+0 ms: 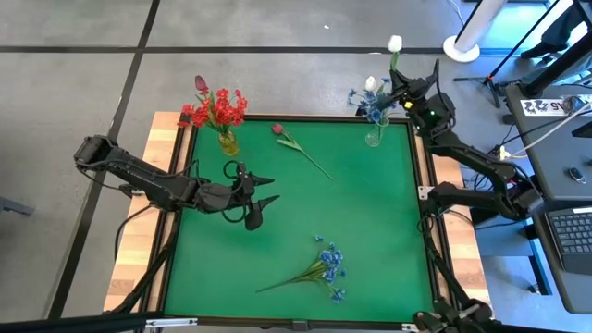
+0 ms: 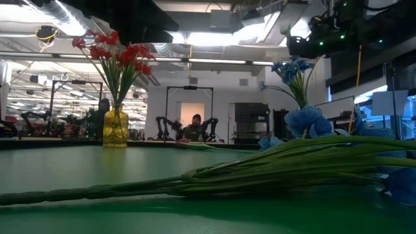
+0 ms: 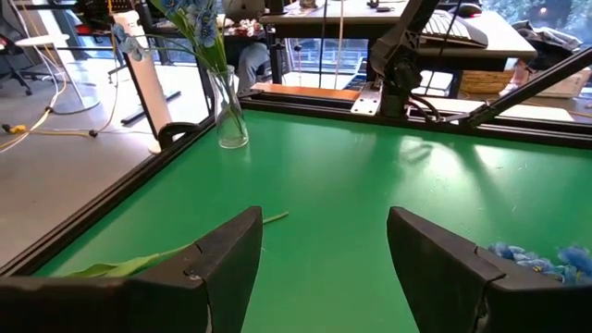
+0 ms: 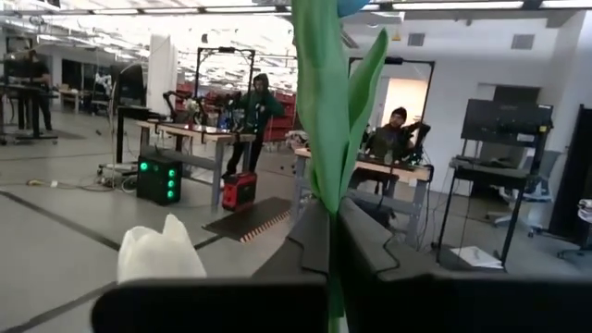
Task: Sort flowers into vase by color
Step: Put the white flower into the transparent vase
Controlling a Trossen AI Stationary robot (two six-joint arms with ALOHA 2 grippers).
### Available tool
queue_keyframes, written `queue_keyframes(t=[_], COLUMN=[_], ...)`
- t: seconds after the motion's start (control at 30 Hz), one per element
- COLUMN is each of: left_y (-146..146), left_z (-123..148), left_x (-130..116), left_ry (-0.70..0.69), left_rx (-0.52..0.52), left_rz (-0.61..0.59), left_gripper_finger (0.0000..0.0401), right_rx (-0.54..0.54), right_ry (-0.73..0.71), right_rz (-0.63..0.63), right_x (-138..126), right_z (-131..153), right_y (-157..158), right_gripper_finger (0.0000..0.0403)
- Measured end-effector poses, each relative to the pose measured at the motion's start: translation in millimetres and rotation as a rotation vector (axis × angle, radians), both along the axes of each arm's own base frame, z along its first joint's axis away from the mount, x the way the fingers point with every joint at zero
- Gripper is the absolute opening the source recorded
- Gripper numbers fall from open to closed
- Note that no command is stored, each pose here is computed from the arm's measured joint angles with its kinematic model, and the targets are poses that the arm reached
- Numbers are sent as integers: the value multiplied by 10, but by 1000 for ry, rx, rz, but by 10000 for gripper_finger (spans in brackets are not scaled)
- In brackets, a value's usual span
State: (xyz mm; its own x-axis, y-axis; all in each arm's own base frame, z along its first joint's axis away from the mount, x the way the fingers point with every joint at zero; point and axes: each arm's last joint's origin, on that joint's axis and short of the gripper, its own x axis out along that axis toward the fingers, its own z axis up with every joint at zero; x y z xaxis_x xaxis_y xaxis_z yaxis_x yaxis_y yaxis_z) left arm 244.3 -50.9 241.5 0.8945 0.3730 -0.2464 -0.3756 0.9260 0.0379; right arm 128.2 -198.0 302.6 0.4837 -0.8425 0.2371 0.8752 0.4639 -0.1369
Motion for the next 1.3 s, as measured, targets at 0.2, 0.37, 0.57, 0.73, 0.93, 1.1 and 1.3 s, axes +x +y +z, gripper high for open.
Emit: queue_keyframes(t=[0.2,0.37,0.57,0.73,0.93,1.1,1.3], left_y=[1,7,7,28,69,71,71], left_z=[0,1,2,2,2,3,3], left_x=[0,-2,-2,2,10,10,10], left_ry=[0,1,0,1,1,0,0], left_rx=[1,13,14,16,16,16,16], left_rz=[2,20,20,31,47,48,48], left_gripper_finger=[229,229,229,229,229,229,229], right_rx=[-9,25,35,4,-6,30,59], right_ry=[0,21,32,13,7,51,82], right_rz=[-7,-9,3,-3,-3,-6,-9], right_x=[-89,-95,-77,-82,-80,-38,28], right_z=[106,79,50,84,91,1,-116], right_y=[132,140,119,125,122,58,-44], right_gripper_finger=[1,2,2,2,2,2,2])
